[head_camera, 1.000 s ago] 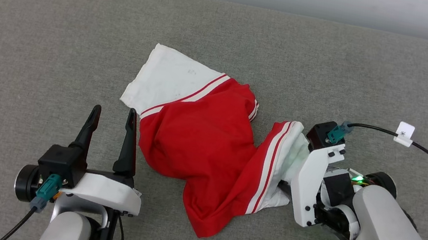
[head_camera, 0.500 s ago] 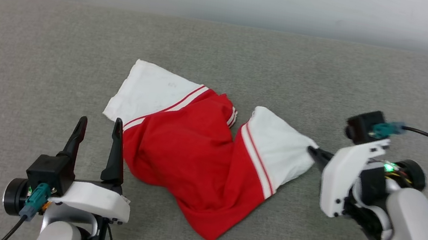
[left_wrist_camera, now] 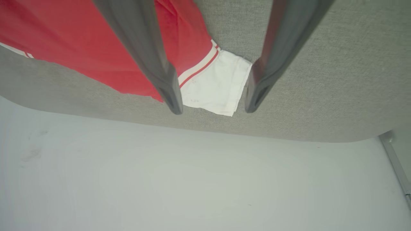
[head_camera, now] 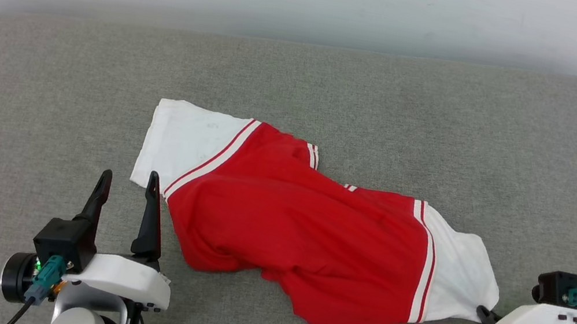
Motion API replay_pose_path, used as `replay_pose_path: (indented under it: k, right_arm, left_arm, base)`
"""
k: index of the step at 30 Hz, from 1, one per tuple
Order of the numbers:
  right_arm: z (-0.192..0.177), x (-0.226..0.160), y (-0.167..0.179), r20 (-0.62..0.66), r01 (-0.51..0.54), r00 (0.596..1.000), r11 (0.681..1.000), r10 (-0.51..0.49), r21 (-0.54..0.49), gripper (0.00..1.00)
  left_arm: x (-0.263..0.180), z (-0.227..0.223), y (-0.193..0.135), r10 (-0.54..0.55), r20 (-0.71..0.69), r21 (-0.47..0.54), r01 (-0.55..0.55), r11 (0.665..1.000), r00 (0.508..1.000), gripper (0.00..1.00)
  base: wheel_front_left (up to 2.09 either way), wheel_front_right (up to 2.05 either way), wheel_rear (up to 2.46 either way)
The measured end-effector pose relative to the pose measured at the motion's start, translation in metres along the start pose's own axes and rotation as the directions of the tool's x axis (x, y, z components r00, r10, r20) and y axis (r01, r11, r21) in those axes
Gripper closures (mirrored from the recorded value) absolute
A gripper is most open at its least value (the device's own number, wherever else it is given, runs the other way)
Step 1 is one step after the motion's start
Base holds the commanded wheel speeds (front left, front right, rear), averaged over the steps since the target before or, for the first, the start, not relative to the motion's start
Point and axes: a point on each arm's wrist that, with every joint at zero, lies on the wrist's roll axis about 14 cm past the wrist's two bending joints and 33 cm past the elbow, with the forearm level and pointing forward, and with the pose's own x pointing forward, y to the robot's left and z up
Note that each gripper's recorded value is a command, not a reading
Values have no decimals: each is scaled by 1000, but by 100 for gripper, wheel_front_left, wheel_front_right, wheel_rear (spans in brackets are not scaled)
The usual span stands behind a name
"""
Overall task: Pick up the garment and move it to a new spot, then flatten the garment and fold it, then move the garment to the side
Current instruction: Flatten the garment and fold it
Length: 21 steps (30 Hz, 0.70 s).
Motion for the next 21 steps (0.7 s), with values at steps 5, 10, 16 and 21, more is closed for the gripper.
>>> replay_pose_path:
  k: [5, 10, 16, 21]
  right_arm:
    - [3, 0, 10, 94, -15, 995, 1000, 13, 23, 0]
    - [44, -16, 6, 341, 14, 940, 1000, -9, -11, 0]
    - [70, -42, 13, 533, 33, 846, 999, -5, -43, 0]
    - [83, -67, 30, 636, 25, 771, 997, 30, -77, 0]
  left_arm:
    - [-3, -1, 4, 15, -6, 3, -15, 1000, 1000, 0]
    - [-10, 2, 8, 26, -2, 6, -26, 1000, 1000, 0]
    - [-22, 5, 18, 44, -2, 22, -44, 999, 999, 0]
    - [-31, 9, 27, 48, -5, 51, -48, 998, 999, 0]
  base:
    - [0, 0, 0]
    - [0, 0, 0]
    - [0, 0, 0]
    - [0, 0, 0]
